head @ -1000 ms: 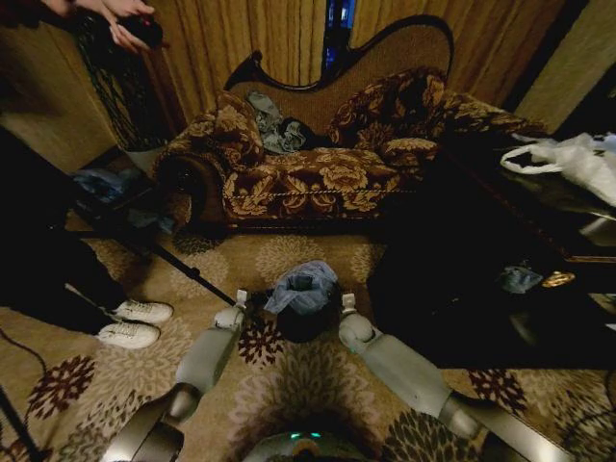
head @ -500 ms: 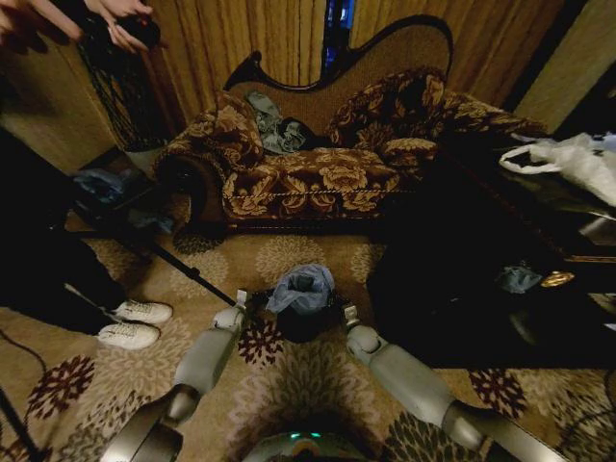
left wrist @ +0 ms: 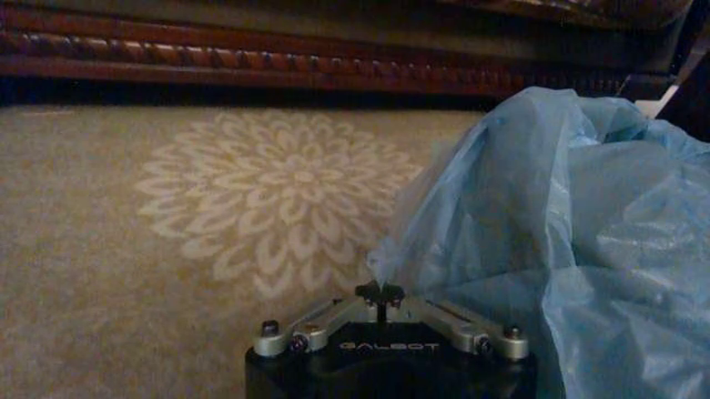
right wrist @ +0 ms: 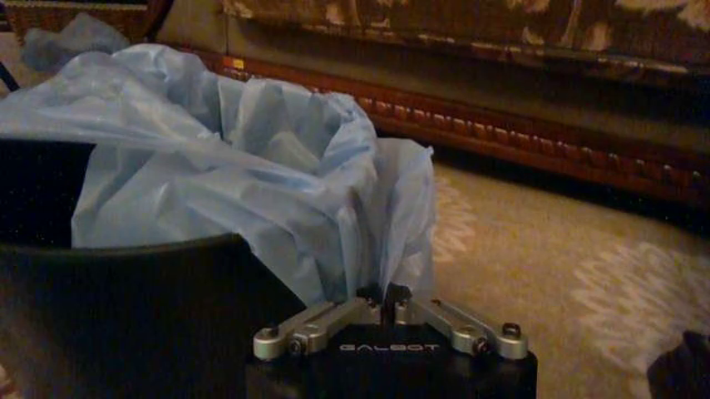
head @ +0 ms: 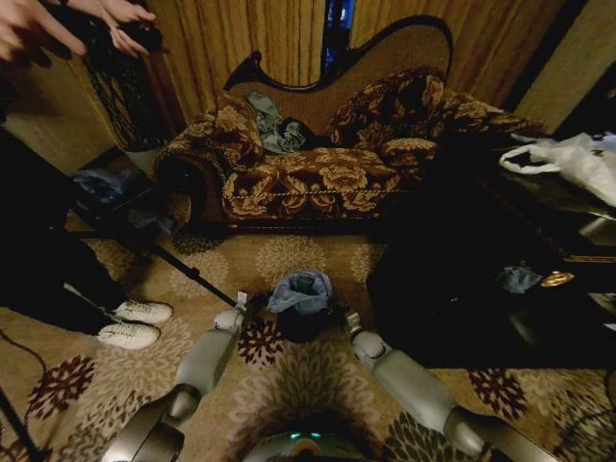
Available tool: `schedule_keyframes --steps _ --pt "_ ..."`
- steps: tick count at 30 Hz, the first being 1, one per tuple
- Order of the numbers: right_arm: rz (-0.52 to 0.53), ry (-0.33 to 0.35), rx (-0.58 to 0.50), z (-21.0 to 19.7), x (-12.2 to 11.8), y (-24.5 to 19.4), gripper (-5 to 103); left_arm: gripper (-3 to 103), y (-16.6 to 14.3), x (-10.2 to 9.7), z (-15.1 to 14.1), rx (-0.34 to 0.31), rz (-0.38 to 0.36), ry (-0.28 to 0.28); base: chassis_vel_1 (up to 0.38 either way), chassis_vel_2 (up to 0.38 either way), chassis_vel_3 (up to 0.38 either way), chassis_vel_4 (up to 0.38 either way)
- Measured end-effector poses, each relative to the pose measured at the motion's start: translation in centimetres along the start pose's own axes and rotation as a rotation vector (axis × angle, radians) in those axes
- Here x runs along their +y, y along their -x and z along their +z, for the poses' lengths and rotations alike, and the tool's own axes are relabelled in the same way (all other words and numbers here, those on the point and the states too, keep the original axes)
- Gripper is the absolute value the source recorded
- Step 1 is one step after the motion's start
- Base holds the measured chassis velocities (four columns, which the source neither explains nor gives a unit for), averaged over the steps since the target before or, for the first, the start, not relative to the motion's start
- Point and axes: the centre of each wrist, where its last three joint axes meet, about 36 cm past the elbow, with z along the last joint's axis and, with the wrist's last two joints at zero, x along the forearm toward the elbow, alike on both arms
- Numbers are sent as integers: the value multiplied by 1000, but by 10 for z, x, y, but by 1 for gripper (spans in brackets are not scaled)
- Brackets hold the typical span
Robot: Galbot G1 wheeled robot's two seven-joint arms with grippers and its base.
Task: Place a garbage bag over the trash bin.
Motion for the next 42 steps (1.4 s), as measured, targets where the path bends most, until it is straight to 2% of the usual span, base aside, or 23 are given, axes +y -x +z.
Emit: schedule_keyframes --steps 10,12,13,16,19,20,21,22,26,27,29,30,32,34,36,39,42 --pt "1 -2 -20 -1 5 -10 0 0 -4 0 -1 -7 3 7 0 0 0 0" --pt "26 13 -45 -7 9 -13 11 0 -5 0 -2 -10 4 10 0 0 0 0" --pt "26 13 -45 -7 9 -13 11 0 -5 0 -2 -10 4 10 0 0 0 0" --pt "55 42 -57 -13 10 -16 27 0 -6 0 -2 -12 5 10 0 0 0 0" --pt "53 25 -52 -10 6 -19 37 0 -6 0 -1 -12 6 6 0 0 0 0" --pt "50 15 -48 -6 5 -21 37 0 -6 0 -1 -12 6 4 0 0 0 0" --pt "49 8 -39 -2 3 -24 43 0 -7 -1 0 -11 7 3 0 0 0 0" --pt "49 8 -39 -2 3 -24 43 0 -7 -1 0 -11 7 3 0 0 0 0" --pt "62 -8 -40 4 -5 -30 65 0 -9 0 1 -9 4 0 0 0 0 0" --pt "62 -8 -40 4 -5 -30 65 0 -9 0 1 -9 4 0 0 0 0 0" --pt "70 -12 -52 2 -12 -31 76 0 -9 1 1 -9 6 -4 0 0 0 0" --pt "70 -12 -52 2 -12 -31 76 0 -9 1 1 -9 6 -4 0 0 0 0" --pt "66 -14 -65 1 -16 -31 86 0 -9 0 2 -8 7 -8 0 0 0 0" --pt "66 -15 -68 1 -17 -31 86 0 -9 0 2 -9 7 -9 0 0 0 0" --pt "74 -13 -85 2 -21 -31 99 0 -8 0 2 -6 -3 -12 0 0 0 0" --pt "76 -11 -98 0 -24 -33 99 0 -8 -1 1 -7 -19 -12 0 0 0 0" --pt "73 -11 -112 -3 -27 -36 100 11 -9 -2 0 -15 -40 -12 0 0 0 0"
